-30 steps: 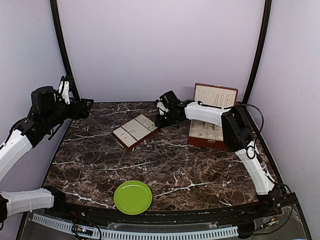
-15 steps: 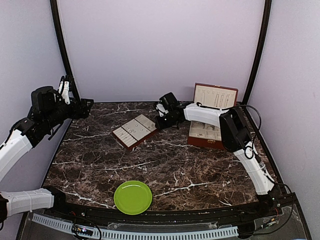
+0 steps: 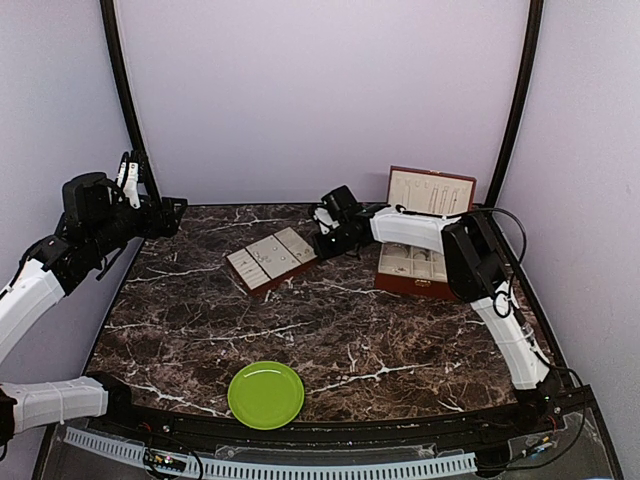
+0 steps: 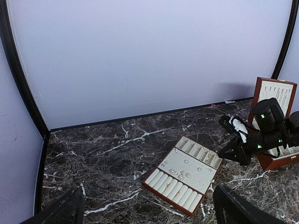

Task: Organize the mixed jewelry
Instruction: Move to the center of the board in the compartment layer.

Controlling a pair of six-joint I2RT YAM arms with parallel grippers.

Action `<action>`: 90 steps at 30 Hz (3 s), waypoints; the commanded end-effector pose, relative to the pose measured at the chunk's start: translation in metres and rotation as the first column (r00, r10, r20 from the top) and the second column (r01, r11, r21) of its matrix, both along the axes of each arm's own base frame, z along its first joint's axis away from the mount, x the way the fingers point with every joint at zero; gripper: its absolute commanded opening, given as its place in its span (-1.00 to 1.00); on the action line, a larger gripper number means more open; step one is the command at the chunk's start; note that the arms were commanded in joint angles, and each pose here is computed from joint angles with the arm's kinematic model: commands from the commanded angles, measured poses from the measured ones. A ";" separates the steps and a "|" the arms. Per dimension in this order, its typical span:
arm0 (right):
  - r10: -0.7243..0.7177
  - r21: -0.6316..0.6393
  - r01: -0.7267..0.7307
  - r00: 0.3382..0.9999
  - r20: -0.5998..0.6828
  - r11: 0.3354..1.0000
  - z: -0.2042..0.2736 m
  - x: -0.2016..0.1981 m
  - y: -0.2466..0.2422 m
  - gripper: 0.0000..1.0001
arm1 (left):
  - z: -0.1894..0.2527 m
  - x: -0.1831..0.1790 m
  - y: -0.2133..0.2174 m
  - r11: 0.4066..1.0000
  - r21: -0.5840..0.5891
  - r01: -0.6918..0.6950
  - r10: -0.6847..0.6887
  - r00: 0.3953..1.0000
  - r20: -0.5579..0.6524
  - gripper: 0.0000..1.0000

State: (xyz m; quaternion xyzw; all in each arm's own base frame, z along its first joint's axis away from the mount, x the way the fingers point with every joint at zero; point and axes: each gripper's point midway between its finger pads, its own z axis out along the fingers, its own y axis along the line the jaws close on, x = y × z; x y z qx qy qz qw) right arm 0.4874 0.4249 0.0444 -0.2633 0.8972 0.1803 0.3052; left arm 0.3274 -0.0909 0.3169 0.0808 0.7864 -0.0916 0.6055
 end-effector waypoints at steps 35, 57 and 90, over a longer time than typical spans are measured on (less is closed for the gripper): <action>-0.388 -0.147 0.385 0.922 0.008 0.911 0.011 -0.133 -0.093 -1.00 | 0.009 -0.002 0.000 1.000 -0.015 0.001 0.000 0.999 0.035 0.98; -0.529 -0.104 0.523 0.847 -0.043 0.846 0.005 -0.220 -0.122 -0.93 | 0.009 -0.001 0.001 1.000 -0.012 -0.009 0.009 0.999 0.036 0.98; -0.324 0.283 0.293 0.943 0.071 0.913 0.102 -0.195 -0.181 -0.14 | -0.147 -0.052 -0.025 0.928 -0.329 -0.174 -0.020 0.860 -0.509 0.15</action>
